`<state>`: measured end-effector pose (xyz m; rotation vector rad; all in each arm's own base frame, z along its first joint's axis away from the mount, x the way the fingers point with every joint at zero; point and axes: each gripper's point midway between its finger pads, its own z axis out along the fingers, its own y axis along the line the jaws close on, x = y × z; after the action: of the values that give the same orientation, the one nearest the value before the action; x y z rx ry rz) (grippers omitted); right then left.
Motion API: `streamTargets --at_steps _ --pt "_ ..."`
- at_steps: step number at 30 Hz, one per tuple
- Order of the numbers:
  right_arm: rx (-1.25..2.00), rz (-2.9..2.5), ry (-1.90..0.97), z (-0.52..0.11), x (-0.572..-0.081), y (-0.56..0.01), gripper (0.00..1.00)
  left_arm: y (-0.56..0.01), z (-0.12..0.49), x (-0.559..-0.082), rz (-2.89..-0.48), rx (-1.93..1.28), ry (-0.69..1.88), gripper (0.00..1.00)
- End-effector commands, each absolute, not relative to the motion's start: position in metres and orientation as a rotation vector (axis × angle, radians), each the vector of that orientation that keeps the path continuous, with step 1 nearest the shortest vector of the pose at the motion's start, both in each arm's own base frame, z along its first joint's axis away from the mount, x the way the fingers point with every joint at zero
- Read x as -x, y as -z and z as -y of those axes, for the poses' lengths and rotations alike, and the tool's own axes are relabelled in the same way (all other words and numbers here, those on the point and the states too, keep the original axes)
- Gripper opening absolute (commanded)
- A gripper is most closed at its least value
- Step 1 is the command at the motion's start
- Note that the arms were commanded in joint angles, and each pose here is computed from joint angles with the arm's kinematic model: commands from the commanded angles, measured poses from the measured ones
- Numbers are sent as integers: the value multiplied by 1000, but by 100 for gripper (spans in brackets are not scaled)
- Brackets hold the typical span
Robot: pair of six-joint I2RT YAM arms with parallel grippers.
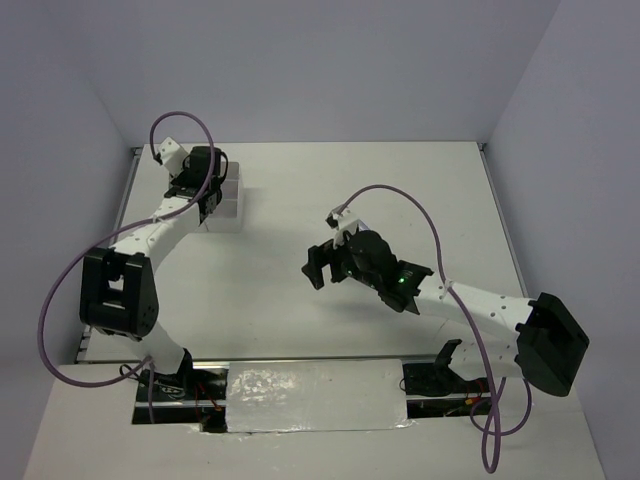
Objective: Sort the stationery into containers
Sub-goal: Place the stationery in the storage box, then pick up the stationery from the center of the board.
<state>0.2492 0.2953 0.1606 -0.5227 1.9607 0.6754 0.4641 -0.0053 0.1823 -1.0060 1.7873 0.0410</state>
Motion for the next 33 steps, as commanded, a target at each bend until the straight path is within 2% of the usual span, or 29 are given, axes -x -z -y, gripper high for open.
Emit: streamTargets --at_steps 1,3,6,7,9,10,12,13,15,18,22,23,24,26,29,33 --pt "550 -1907 -683 -297 -251 -183 100 -201 0 -486 -1680 1008 -35 12" --pt "555 -1896 -686 -298 -251 -188 100 -199 2 -493 -1677 998 -32 13" --pt "562 -1894 -694 -299 -251 -191 100 -196 5 -499 -1683 976 -55 25" --pt "573 -1893 -706 -301 -250 -192 100 -196 4 -500 -1679 979 -63 32" --pt "577 -1890 -713 -303 -250 -194 100 -193 5 -502 -1685 976 -71 38" --pt "579 -1891 -713 -304 -250 -194 100 -190 6 -502 -1693 972 -74 47" --pt "570 -1899 -703 -302 -252 -192 100 -190 5 -502 -1691 976 -78 55" --pt "570 -1897 -703 -301 -252 -193 100 -190 5 -500 -1688 980 -73 63" --pt "558 -1919 -715 -296 -257 -191 100 -191 5 -493 -1689 984 -60 74" --pt "568 -1939 -768 -295 -258 -189 100 -202 8 -485 -1674 991 -12 81" --pt "474 -2078 -692 -261 -292 -169 100 -229 21 -463 -1684 944 75 87" --pt "467 -2113 -659 -254 -298 -162 100 -237 24 -458 -1697 926 88 91" --pt "459 -2167 -577 -241 -303 -152 100 -253 32 -449 -1707 893 138 99" --pt "449 -2218 -456 -223 -323 -141 100 -271 43 -430 -1770 808 177 99" --pt "403 -2301 -293 -188 -347 -120 100 -270 71 -402 -1925 620 281 99" --pt "407 -2371 -289 -170 -366 -98 93 -271 96 -348 -2004 413 381 99"
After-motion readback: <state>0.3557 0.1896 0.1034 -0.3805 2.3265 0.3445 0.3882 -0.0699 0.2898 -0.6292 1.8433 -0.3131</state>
